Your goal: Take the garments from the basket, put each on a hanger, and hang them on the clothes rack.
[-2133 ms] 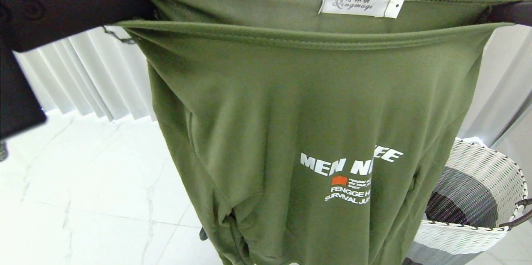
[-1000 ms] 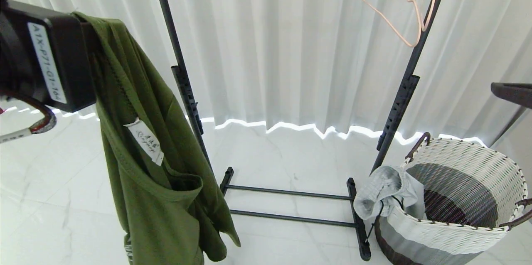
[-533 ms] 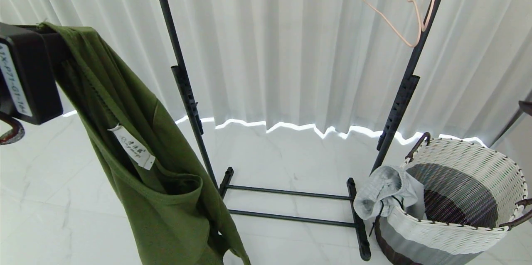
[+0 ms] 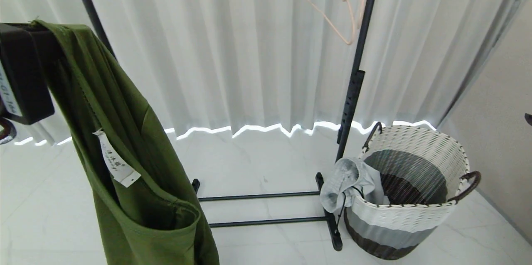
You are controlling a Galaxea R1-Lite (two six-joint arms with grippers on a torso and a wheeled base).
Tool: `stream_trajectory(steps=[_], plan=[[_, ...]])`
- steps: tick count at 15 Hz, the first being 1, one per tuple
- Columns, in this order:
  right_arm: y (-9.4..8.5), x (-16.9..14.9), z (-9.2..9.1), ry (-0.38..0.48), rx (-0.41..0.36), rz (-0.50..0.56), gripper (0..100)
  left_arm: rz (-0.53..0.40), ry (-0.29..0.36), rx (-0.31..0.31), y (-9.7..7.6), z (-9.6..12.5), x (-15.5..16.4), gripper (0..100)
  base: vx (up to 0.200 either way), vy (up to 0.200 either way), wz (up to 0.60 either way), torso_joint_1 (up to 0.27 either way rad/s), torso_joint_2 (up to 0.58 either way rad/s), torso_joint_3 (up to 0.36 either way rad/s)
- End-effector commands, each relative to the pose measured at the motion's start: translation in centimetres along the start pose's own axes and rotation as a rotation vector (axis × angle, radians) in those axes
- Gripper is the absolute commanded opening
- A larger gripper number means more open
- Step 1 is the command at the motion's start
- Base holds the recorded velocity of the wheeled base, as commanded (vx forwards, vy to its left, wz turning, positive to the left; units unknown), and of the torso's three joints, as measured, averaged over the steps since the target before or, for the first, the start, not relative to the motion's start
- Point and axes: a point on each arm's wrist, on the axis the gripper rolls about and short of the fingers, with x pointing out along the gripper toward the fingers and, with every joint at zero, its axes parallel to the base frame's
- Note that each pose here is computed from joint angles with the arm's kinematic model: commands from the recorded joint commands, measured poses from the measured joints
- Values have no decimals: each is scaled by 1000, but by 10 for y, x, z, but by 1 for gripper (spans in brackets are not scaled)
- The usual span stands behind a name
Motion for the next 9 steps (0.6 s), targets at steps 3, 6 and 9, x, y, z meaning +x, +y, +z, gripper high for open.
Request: stream_trajectory(steps=[3,6,9], plan=[[0,0,0,-7,4,-6,100,-3,13,27,-2,-5,1,0,0,0,0,0,0,0],[-1,-1,0,-8,5,-7,100,-3,13,56,-2,-5,1,0,0,0,0,0,0,0],[-2,-2,1,-13,8,-10,100,-32,6,63,-4,-5,2,0,0,0,0,0,0,0]])
